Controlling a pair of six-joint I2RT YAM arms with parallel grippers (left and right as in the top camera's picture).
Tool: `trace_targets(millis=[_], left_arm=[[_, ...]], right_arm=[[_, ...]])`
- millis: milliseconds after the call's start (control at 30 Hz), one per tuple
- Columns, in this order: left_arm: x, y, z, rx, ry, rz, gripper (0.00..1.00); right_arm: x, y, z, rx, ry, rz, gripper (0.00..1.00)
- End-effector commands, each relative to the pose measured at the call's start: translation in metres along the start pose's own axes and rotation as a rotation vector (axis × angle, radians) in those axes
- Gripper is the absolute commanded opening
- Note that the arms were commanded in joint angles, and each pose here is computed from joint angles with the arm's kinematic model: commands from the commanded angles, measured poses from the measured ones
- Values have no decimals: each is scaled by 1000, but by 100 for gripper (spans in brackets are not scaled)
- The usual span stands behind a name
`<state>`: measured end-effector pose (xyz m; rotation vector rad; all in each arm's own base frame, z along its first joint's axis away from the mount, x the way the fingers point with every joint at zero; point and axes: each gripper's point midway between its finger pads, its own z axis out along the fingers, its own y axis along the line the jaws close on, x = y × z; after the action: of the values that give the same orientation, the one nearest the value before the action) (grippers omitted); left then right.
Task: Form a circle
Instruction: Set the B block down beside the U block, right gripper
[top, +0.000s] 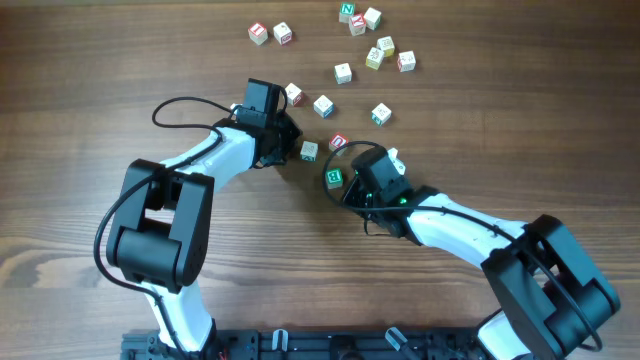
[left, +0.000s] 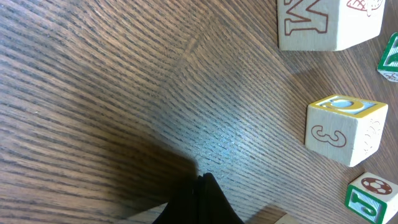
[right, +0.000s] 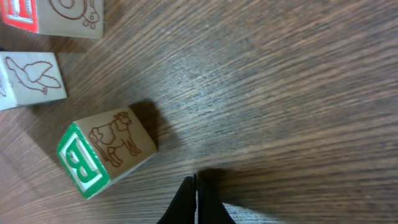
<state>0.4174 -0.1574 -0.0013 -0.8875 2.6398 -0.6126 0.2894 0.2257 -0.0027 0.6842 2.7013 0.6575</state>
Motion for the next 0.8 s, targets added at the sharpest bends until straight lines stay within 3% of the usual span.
trace_targets(millis=[0,767], left_arm=[[11,35,18,-102,31,1,4],[30,43,16,-136,110,-17,4]], right_arm=[[6,-4,4,1,20,4,5],[-1,28,15,-129,-32,-127,5]])
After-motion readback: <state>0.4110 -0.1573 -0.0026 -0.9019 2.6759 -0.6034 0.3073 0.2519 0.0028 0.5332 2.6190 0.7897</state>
